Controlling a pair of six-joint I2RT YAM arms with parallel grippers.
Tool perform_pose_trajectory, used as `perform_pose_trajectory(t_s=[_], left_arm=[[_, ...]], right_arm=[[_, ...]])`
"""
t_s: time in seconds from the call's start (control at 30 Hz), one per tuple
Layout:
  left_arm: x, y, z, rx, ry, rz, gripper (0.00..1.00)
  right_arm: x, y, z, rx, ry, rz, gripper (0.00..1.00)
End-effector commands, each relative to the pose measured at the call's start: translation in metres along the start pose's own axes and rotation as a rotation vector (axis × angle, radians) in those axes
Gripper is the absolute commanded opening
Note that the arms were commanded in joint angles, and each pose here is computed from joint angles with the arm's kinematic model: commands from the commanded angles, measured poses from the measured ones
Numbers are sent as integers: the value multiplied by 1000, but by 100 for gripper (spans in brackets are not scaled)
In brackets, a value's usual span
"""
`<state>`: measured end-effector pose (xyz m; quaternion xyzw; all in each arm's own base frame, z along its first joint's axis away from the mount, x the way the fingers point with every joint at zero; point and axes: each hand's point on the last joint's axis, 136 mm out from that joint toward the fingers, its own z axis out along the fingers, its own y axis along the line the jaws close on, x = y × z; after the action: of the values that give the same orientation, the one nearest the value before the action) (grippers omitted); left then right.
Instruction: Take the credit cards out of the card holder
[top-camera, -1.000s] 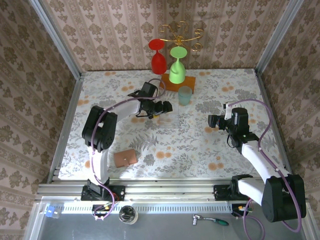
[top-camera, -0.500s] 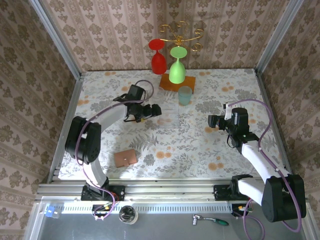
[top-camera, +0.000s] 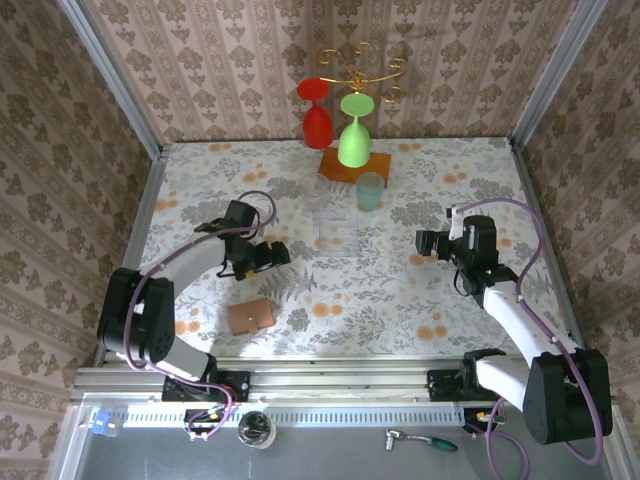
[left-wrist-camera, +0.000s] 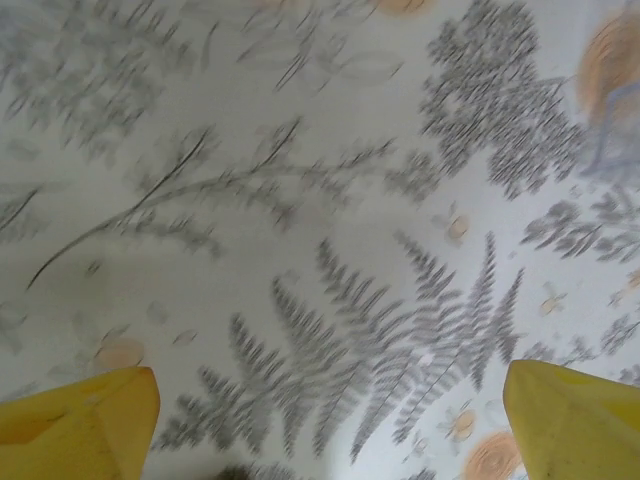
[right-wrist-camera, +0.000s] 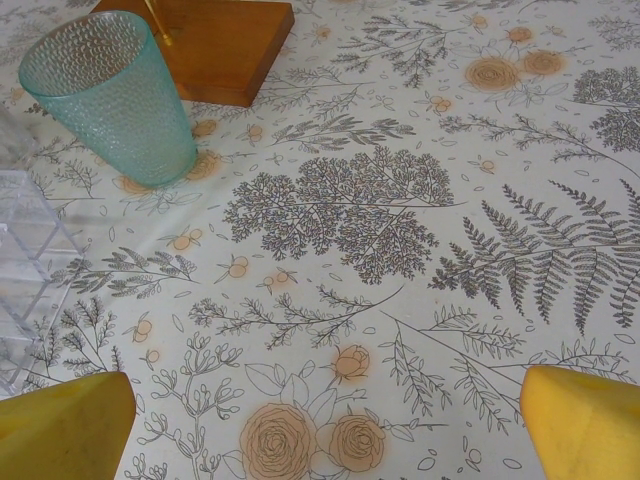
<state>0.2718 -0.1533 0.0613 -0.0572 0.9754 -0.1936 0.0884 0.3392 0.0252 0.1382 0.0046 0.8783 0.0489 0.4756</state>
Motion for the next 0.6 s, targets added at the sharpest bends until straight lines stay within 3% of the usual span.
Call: perform_pose_trajectory(t_s=[0.0, 0.27, 0.57], left_arm=[[24, 25, -9, -83, 37, -9, 91], [56, 48, -18, -130, 46, -75, 99], [84, 58, -13, -115, 91, -127, 99]], right_arm=[[5, 5, -2, -21, 11, 13, 100], [6, 4, -4, -16, 8, 11, 100], [5, 5, -6, -22, -2, 12, 100]])
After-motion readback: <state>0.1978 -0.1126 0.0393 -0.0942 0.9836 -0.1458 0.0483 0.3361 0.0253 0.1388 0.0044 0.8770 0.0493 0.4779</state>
